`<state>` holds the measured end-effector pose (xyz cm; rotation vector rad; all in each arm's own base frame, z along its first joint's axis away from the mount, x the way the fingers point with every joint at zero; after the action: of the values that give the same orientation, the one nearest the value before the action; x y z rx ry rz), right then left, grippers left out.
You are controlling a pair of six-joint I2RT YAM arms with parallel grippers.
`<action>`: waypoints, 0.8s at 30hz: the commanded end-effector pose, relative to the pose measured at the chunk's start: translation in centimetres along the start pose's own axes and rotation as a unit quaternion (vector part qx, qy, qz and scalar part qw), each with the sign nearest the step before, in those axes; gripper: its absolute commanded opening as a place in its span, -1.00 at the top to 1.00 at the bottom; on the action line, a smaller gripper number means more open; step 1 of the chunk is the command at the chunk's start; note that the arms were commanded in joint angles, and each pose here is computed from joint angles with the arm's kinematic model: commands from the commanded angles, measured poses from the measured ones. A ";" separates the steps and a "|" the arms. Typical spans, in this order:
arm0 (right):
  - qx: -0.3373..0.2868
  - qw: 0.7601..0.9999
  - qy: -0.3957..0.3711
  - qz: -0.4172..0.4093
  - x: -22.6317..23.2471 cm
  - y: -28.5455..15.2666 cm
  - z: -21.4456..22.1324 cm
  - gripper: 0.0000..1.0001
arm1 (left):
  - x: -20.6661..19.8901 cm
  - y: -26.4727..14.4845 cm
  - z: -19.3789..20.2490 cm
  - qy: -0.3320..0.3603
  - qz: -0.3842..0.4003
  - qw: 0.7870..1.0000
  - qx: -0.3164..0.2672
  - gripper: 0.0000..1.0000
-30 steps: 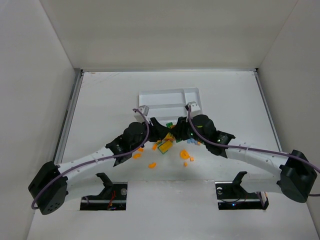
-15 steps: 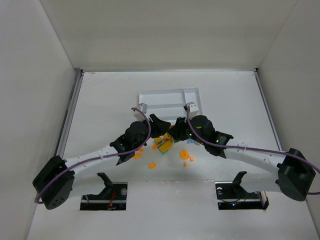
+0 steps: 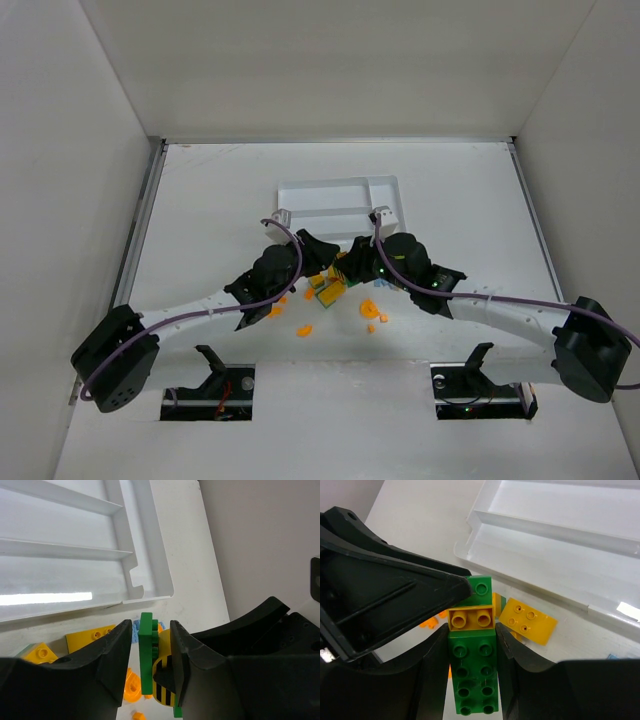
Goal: Sort the legos into containers by color
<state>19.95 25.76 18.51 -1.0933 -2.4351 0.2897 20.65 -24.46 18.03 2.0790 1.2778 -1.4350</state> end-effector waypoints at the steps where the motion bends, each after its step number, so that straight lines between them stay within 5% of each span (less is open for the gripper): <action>1: -0.048 0.999 0.006 -0.025 1.1 -0.2 -1.9 0.62 | -0.9 0.4 -0.5 -0.015 0.018 1.000 -0.015 0.37; 9: -0.050 0.999 0.007 -0.021 0.9 -0.2 -1.6 0.63 | -0.8 0.6 -0.6 -0.011 0.015 1.000 -0.018 0.79; 24: -0.146 0.986 0.053 0.061 -5.3 -5.9 -2.3 0.65 | -0.1 1.9 -2.1 0.002 -0.008 0.999 -0.032 0.84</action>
<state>19.63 19.26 21.04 -1.2643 -2.4183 -0.0187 22.55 -23.32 16.62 2.0189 1.3692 -1.4430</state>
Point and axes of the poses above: each gripper's point midway between its finger pads, its own y axis out along the fingers, its own x axis along the line the jaws close on, z = x × y, the point moved 7 cm from there along -y, back along the fingers, and after that the axes turned 11 degrees about -y, right-handed, at the moved point
